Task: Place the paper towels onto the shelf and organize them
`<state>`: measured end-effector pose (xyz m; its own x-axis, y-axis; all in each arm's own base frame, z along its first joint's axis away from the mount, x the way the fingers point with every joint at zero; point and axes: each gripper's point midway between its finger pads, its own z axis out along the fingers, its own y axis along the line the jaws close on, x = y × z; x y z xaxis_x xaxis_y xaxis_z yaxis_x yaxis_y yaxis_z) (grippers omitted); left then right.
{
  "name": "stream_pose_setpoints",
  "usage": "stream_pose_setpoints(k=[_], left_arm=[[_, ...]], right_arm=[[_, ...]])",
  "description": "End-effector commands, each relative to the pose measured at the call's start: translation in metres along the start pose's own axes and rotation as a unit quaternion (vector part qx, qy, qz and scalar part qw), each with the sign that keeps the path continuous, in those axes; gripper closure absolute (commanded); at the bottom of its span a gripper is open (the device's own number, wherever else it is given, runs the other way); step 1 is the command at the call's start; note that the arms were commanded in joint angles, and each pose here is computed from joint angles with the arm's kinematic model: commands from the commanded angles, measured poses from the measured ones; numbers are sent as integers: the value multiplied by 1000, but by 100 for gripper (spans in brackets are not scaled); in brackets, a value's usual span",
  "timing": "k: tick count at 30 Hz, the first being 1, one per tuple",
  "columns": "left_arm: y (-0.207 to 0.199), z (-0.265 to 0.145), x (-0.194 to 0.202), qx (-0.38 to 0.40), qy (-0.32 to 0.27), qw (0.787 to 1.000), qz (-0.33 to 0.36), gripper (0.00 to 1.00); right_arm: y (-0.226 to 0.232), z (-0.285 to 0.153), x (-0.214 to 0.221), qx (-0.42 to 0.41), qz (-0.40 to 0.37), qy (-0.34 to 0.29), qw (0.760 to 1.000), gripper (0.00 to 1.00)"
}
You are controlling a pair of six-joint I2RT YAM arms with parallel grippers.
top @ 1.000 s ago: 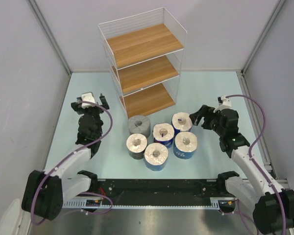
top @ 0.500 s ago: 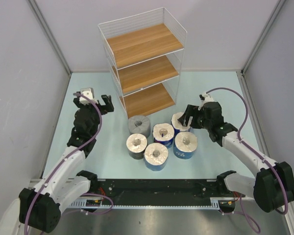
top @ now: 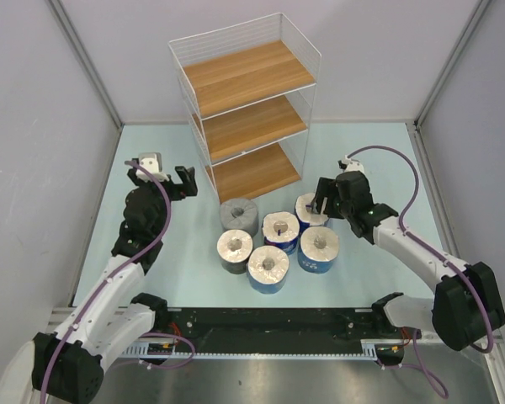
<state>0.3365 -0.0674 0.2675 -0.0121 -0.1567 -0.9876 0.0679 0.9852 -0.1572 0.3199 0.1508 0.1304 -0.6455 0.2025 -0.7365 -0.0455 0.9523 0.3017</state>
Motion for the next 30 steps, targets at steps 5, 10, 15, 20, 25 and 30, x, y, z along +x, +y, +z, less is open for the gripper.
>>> stream_pose_setpoints(k=[5,10,15,20,25,30], left_arm=[[-16,0,-26,34,-25,999,-15,0],[-18,1,-24,37,-23,999,-19,0],[-17,0,-20,36,-20,999,-22,0],[-18,-2,-23,39,-26,999,-27,0],[-21,-1,-22,45,-25,998,-33,0],[-22,-2,-20,50,-24,998,-37,0]], right_arm=[[-10,9,2,43,-1,19,999,27],[-15,20,12,60,-4,39,997,33],[-5,19,10,34,-6,48,998,63],[11,-22,-41,-2,13,-43,999,79],[38,-67,-107,-59,19,-136,989,80],[74,-86,-169,-104,1,-183,978,80]])
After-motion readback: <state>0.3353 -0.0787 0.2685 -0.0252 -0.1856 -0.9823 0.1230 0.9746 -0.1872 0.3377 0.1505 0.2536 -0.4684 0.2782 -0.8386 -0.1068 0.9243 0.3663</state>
